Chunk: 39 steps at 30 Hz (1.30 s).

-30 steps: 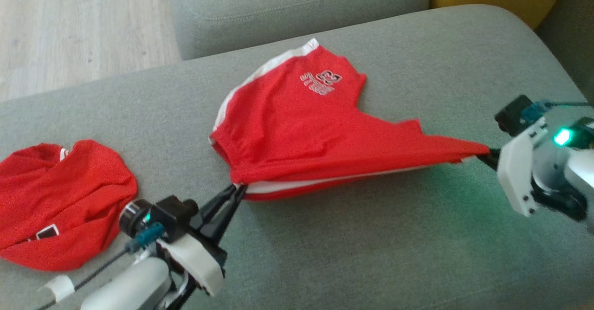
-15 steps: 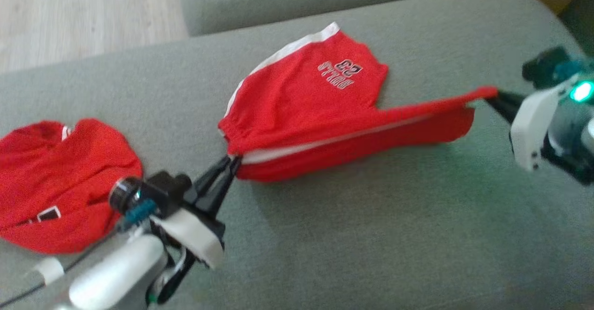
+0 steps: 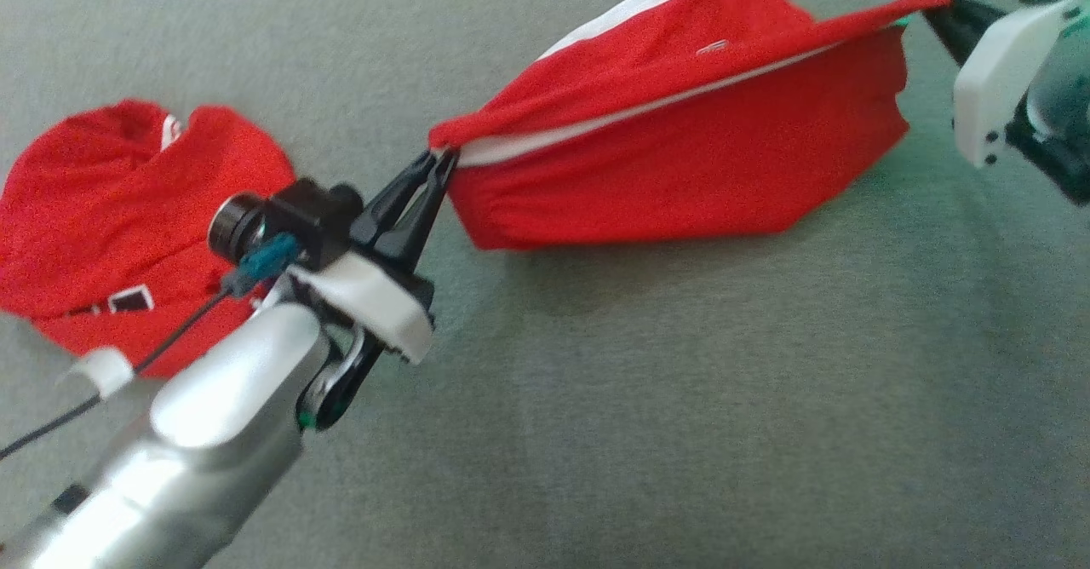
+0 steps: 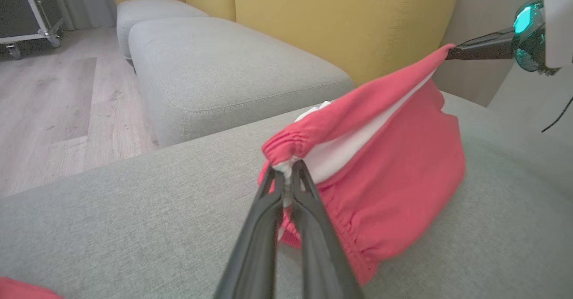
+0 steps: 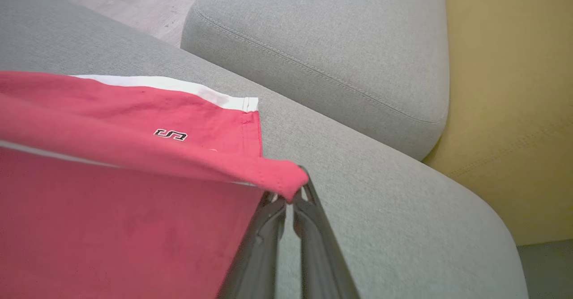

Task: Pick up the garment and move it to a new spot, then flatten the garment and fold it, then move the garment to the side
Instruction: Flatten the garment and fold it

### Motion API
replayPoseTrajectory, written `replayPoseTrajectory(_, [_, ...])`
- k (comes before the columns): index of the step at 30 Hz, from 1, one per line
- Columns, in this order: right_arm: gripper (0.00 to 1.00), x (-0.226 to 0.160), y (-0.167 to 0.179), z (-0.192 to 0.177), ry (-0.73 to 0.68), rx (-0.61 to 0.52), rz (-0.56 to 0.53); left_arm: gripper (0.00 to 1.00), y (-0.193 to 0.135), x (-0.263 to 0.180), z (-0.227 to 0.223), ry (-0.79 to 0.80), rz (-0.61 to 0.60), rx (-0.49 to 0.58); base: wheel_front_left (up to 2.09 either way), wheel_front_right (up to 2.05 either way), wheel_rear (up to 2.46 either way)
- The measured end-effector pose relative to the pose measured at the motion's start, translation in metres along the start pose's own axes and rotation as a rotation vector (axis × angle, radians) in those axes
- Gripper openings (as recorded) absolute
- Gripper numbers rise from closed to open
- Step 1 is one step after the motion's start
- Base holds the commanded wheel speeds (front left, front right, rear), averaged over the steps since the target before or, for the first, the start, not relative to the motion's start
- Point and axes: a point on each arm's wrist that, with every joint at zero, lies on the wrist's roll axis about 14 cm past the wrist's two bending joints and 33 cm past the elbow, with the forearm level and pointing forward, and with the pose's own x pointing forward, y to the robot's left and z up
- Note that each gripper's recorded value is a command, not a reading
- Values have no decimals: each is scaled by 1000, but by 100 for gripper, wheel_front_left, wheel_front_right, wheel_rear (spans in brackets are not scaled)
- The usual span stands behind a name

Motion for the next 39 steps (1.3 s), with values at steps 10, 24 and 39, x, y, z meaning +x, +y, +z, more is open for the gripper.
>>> replayPoseTrajectory(10, [0, 76, 8, 8, 20, -42, 16, 0, 33, 27, -18, 36, 58, -32, 0, 0, 0])
replayPoseTrajectory(24, [100, 129, 18, 13, -21, -62, 26, 100, 55, 41, -42, 76, 93, -37, 0, 0, 0])
replayPoseTrajectory(39, [100, 77, -7, 59, -300, 127, -73, 100, 73, 26, 14, -83, 207, -23, 0, 0, 0])
